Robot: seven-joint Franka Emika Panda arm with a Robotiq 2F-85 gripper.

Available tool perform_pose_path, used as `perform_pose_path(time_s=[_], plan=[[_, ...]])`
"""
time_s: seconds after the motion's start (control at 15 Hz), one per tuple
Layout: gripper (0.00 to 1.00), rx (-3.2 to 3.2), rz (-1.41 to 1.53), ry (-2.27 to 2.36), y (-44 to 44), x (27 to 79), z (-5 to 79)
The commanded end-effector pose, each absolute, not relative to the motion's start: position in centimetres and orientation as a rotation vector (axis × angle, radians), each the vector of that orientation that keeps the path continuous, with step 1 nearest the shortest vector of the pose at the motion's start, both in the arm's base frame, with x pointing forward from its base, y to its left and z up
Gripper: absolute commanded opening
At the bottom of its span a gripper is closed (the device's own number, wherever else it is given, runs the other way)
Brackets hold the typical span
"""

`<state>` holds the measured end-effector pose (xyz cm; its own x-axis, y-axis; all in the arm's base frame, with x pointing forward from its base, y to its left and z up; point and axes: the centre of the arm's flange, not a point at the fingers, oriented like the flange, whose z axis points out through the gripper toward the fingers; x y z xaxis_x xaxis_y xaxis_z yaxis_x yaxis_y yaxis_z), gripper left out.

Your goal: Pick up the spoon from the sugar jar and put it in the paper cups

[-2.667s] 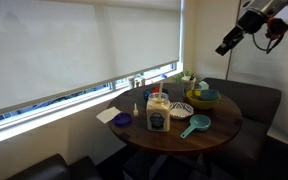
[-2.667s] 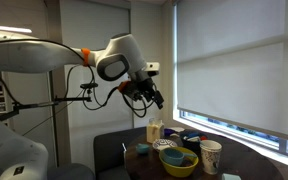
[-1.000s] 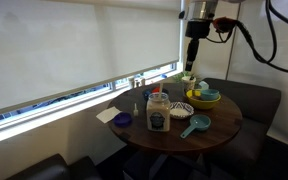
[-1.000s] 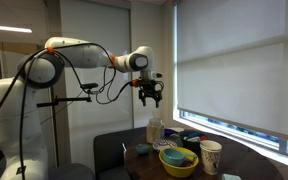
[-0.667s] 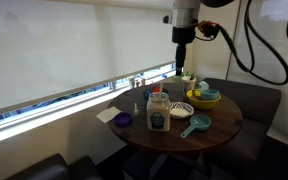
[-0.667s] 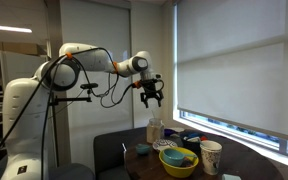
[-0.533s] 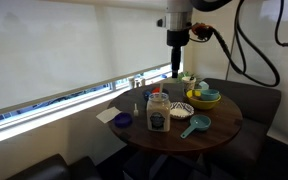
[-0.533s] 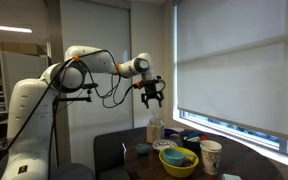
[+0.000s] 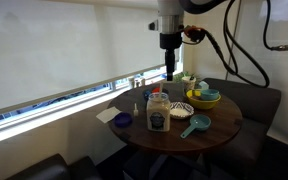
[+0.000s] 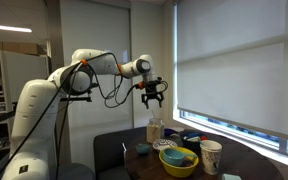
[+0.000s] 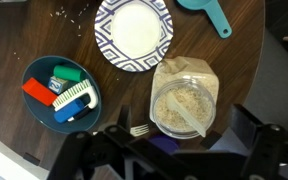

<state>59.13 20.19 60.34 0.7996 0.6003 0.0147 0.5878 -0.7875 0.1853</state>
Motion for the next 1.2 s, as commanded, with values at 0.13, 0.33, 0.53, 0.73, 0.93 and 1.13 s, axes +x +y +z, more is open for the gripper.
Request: perform_pose_path(time_s=[0.13,0.33,0.53,0.73,0.93,1.13], plan=[[0.73,2.768,0.002,0.961,24.6,61.5,58.1],[0.64,2.747,-0.036,0.889,25.8,61.8,57.2],[0.42,2.731,-0.061,0.833,26.6,62.2,56.9],[0.22,2.710,-0.068,0.786,27.0,62.7,56.9],[0.08,2.695,-0.076,0.731,27.2,63.0,56.8],[0.00,2.682,-0.094,0.703,27.3,63.3,56.7]])
